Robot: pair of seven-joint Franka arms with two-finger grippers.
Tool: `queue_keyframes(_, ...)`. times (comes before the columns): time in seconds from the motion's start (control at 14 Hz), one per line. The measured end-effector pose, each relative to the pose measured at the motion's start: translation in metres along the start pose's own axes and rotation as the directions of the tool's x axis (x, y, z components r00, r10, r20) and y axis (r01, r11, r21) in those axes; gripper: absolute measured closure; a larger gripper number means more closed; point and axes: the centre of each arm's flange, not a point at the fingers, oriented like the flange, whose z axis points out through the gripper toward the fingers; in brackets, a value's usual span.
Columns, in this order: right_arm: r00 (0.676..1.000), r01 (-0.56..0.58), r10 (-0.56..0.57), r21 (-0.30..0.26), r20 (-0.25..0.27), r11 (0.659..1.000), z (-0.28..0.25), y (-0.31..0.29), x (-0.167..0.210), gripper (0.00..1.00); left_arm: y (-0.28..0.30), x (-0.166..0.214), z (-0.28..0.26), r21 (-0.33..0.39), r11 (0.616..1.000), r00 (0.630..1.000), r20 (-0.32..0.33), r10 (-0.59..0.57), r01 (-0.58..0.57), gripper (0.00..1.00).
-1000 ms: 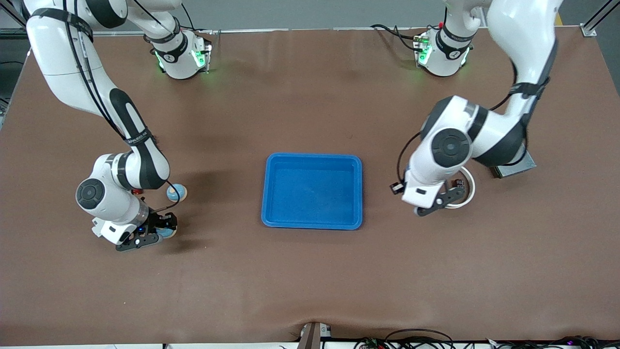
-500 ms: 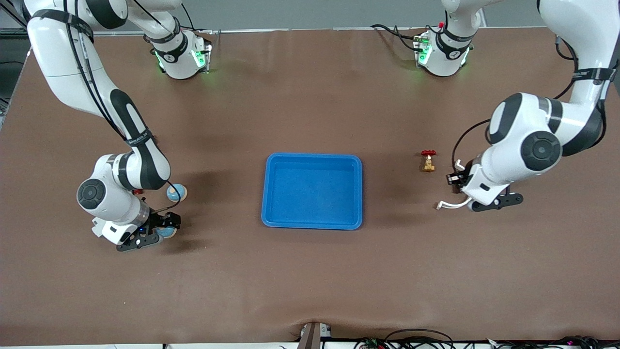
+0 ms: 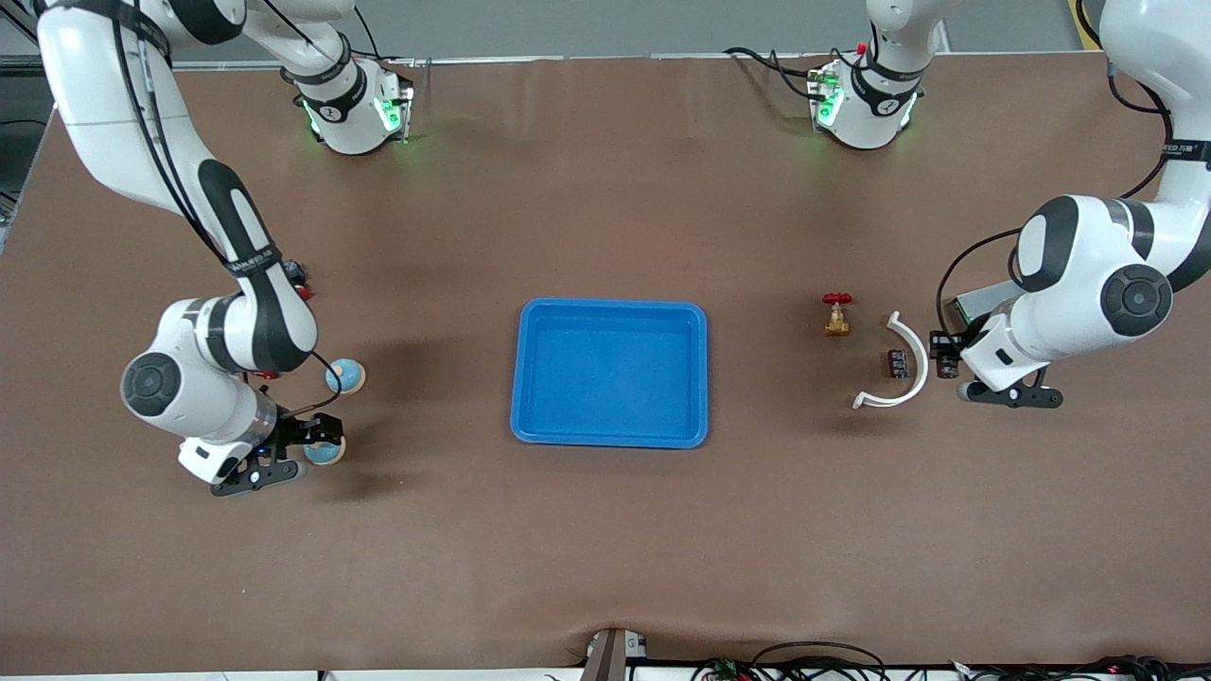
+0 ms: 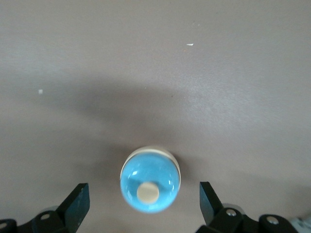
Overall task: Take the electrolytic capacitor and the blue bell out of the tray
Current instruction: 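Set the second bell down while the left gripper carries the capacitor, then place the capacitor by the white arc while the right gripper withdraws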
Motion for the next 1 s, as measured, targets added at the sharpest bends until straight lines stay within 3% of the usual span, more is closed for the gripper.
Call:
queue_keyframes(0.29, 0.999, -0.001, 0.0, 0.007, 0.045, 1.0, -0.059, 0.0, -0.002, 0.0, -0.019, -0.022, 0.047, 0.049, 0.998, 0.995, -0.08, 0.054, -0.05, 0.67)
queue_keyframes(1.0, 0.991, -0.031, 0.028, 0.022, 0.133, 0.999, -0.159, -0.005, -0.03, 0.0, -0.039, -0.021, 0.084, 0.081, 0.989, 0.983, -0.128, 0.132, -0.122, 0.67)
